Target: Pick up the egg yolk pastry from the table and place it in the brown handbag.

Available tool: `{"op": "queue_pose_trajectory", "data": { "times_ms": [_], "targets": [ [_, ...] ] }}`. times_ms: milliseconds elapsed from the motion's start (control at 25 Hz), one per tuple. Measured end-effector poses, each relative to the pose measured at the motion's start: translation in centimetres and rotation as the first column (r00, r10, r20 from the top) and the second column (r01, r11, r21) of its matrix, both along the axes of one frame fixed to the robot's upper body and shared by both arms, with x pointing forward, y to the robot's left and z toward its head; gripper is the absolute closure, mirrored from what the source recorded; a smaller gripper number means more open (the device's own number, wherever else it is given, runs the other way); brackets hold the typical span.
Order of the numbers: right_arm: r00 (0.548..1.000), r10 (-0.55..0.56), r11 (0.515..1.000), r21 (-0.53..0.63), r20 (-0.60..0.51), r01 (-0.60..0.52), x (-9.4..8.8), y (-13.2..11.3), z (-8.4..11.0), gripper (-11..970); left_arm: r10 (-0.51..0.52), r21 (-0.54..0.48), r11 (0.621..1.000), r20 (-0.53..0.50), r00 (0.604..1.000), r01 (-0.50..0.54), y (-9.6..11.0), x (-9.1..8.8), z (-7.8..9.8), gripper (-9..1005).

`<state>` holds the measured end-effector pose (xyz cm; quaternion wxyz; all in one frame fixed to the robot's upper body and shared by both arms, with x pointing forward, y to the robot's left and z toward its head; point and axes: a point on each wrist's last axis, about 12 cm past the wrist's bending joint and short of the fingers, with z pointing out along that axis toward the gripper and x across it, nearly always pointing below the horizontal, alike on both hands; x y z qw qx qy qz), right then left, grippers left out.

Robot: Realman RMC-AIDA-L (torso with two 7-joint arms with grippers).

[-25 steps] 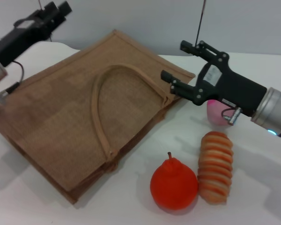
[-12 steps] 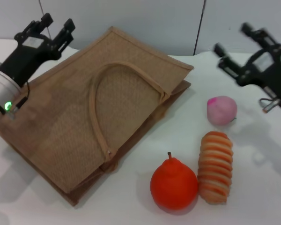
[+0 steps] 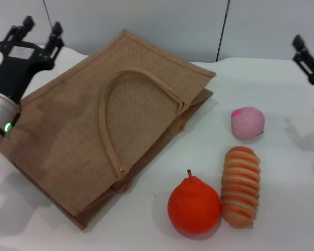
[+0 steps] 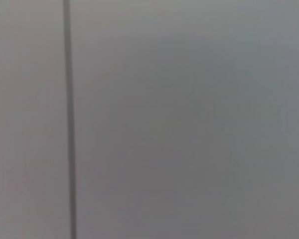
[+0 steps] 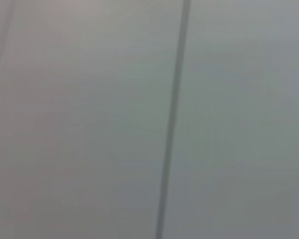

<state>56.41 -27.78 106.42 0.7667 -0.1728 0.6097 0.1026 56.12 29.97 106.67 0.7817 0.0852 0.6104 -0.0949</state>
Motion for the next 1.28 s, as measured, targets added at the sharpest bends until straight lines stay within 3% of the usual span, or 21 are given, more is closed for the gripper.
{"op": "queue_pose_trajectory", "data": {
  "times_ms": [240, 440, 520, 960, 1280],
  "targets": [
    [0.994, -0.107, 0.992, 0.068, -0.007, 0.108, -0.3, -1.7, -0.1, 201, 0.032, -0.031, 0.999, 0.023, 0.999, -0.031, 0.5, -0.3, 0.2, 348],
    [0.983, -0.148, 0.972, 0.17, -0.106, 0.165, 0.5, -2.6, -0.4, 211, 0.018, -0.043, 0.999, 0.03, 0.999, -0.017, 0.4, -0.4, 0.3, 348],
    [0.979, -0.152, 0.973, 0.156, -0.133, 0.172, 1.0, -2.9, -0.5, 215, 0.013, -0.044, 0.999, 0.039, 0.999, -0.011, 0.3, -0.4, 0.4, 348],
    [0.978, -0.168, 0.968, 0.167, -0.121, 0.187, 0.3, -3.2, -0.7, 220, -0.005, -0.072, 0.997, 0.048, 0.999, 0.008, 0.3, -0.5, 0.6, 347],
    [0.989, -0.146, 0.978, 0.146, -0.031, 0.149, -0.7, -3.3, -0.1, 219, -0.007, -0.074, 0.997, 0.057, 0.998, 0.011, 0.3, -0.6, 0.7, 347]
  ]
}}
